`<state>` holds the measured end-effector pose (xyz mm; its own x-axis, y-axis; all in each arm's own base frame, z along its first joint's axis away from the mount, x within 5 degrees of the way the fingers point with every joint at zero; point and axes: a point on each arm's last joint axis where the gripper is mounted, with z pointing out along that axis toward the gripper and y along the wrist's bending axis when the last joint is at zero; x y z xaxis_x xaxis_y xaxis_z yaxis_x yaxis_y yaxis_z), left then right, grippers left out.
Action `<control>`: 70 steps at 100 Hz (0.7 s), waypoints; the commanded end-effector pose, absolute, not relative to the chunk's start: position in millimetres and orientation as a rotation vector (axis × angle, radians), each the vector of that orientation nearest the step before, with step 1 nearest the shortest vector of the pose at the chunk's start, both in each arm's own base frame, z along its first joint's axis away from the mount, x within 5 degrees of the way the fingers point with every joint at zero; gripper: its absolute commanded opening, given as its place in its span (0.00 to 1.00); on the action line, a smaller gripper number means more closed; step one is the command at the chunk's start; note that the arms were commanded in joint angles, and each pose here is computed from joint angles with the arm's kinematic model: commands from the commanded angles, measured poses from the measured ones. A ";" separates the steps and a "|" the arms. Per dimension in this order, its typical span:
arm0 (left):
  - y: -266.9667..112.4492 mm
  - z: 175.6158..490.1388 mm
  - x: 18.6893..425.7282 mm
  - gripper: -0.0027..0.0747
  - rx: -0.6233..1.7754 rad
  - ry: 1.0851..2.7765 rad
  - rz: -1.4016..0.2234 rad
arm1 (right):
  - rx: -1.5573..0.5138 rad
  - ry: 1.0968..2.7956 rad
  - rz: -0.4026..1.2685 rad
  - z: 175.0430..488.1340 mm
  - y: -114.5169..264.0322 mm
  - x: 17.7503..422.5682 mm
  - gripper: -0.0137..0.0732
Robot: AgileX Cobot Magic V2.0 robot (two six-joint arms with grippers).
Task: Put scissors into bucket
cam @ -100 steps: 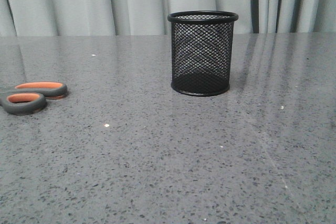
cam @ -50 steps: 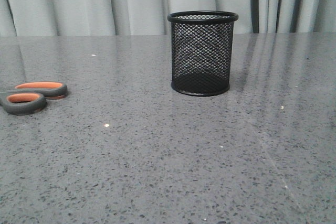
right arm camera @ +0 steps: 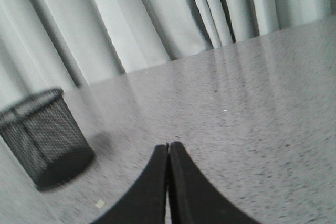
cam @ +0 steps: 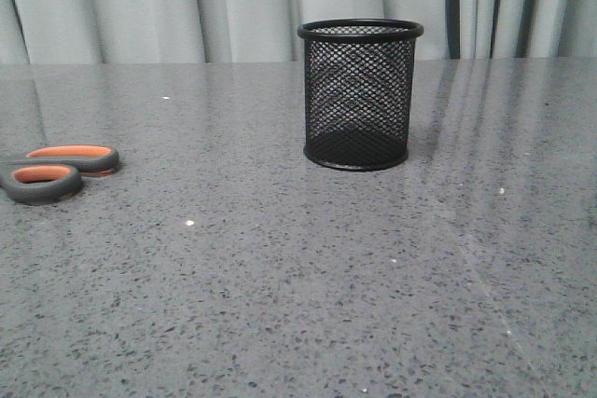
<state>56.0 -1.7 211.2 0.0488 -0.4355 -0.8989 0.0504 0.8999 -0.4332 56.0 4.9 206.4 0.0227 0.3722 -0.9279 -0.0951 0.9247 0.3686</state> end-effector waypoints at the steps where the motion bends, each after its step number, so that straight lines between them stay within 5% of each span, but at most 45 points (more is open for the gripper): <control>1: 3.0 211.1 54.5 0.01 -0.450 1.348 -0.492 | 0.324 1.386 0.427 214.6 0.3 53.6 0.10; 28: -3.0 248.0 47.4 0.01 -0.423 1.356 -0.574 | 0.210 1.459 0.420 247.1 7.7 47.5 0.11; 70: -16.9 354.1 89.0 0.01 -0.018 1.807 -0.287 | 0.029 1.916 0.294 339.8 18.7 107.2 0.11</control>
<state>74.0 -14.5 325.5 -0.2276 -0.2705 -0.9355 0.1004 0.9490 -0.2988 85.9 18.0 315.7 -0.3188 0.1880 -0.9290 -0.1298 0.9622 0.2392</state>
